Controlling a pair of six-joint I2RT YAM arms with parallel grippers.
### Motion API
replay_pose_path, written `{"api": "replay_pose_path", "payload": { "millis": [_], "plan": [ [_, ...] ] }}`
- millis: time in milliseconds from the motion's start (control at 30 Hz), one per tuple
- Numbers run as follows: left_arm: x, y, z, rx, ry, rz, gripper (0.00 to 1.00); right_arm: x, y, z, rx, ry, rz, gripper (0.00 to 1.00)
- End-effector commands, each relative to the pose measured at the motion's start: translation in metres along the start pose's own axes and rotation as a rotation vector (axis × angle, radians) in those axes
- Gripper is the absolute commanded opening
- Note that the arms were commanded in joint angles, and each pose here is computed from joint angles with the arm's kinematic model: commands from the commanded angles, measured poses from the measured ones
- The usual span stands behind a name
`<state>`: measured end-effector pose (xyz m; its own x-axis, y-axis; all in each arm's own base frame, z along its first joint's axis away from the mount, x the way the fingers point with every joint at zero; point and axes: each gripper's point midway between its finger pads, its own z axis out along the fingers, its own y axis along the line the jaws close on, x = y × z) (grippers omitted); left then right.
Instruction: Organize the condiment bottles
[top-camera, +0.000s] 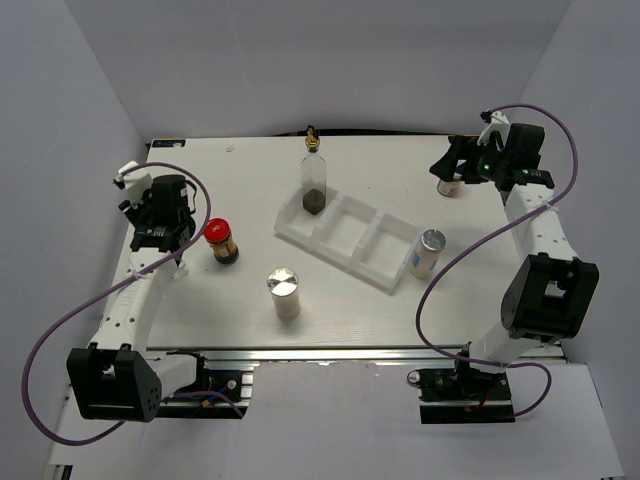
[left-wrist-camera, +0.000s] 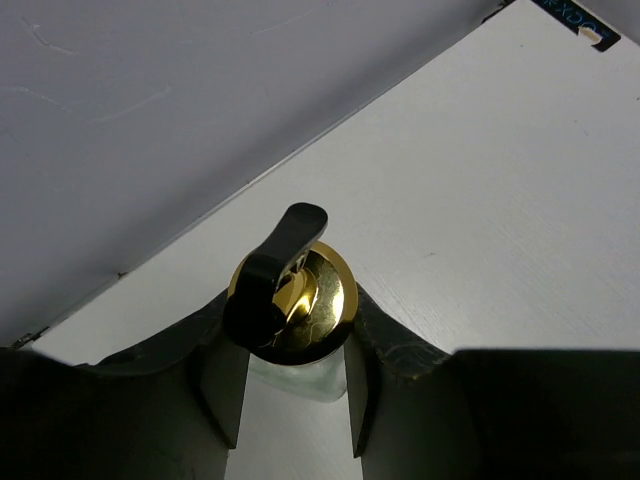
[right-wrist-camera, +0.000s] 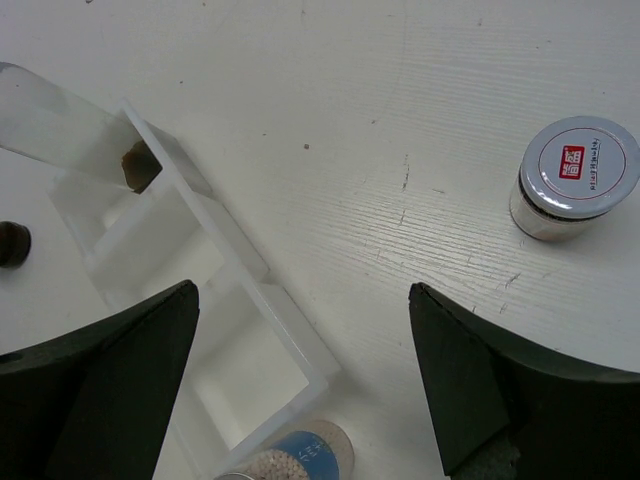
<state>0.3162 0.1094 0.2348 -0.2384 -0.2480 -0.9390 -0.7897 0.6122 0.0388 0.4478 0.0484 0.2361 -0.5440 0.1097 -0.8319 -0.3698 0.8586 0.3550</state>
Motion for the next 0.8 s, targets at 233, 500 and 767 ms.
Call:
{"api": "replay_pose_path", "payload": {
  "millis": [233, 500, 767],
  "plan": [
    [-0.053, 0.009, -0.012, -0.015, -0.101, -0.043, 0.0, -0.014, 0.003, -0.012, 0.013, -0.053, -0.038, 0.89],
    [-0.143, -0.033, -0.043, 0.259, -0.261, -0.195, 0.0, -0.017, 0.003, -0.018, 0.031, -0.07, -0.044, 0.89],
    [-0.189, -0.103, -0.064, 0.527, -0.297, -0.188, 0.0, -0.022, 0.003, -0.026, 0.054, -0.087, -0.062, 0.89]
  ]
}}
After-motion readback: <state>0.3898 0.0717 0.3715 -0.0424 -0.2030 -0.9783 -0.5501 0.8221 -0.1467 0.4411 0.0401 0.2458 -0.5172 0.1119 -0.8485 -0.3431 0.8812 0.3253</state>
